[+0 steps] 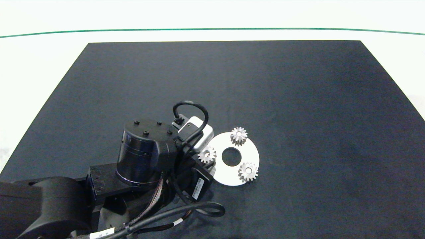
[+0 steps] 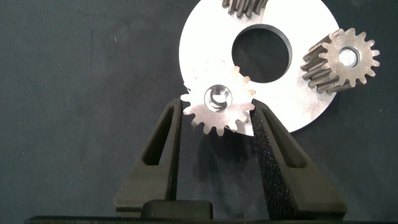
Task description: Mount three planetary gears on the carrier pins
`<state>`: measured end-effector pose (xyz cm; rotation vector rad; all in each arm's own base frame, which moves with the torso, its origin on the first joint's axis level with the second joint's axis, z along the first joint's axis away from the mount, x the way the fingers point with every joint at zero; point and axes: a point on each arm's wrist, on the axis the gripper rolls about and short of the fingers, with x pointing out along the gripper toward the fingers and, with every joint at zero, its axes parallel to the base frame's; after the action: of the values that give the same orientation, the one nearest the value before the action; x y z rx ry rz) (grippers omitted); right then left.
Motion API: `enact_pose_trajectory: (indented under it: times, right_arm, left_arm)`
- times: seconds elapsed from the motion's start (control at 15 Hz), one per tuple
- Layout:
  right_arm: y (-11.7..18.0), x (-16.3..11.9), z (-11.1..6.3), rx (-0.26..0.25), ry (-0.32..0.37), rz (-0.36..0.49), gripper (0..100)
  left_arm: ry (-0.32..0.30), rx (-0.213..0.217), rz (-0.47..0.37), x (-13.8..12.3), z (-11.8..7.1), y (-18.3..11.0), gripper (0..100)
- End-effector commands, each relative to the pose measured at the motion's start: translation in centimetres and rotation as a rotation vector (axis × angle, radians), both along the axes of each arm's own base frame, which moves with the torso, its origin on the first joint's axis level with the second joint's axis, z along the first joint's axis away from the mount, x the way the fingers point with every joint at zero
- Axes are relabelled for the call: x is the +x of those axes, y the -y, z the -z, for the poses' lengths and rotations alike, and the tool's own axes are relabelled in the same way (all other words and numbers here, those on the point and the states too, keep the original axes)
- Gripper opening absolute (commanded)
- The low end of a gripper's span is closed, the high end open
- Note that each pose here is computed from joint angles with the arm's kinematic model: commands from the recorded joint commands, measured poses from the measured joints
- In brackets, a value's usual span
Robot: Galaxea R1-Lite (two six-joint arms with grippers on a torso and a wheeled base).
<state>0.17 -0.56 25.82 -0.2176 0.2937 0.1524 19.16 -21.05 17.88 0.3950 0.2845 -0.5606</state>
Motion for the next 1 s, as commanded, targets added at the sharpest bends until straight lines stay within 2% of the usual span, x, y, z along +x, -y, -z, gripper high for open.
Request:
enact_pose_trajectory:
  times: [0.07,1.0]
  right_arm:
    - [-0.03,0.08,0.03,-0.004,-0.006,0.001,100]
    - [-0.03,0.07,0.09,-0.003,-0.006,0.000,100]
  left_arm:
    - [0.001,0.001,0.003,0.00,0.04,0.21,0]
    - [-0.006,0.000,0.002,0.33,0.36,0.66,0]
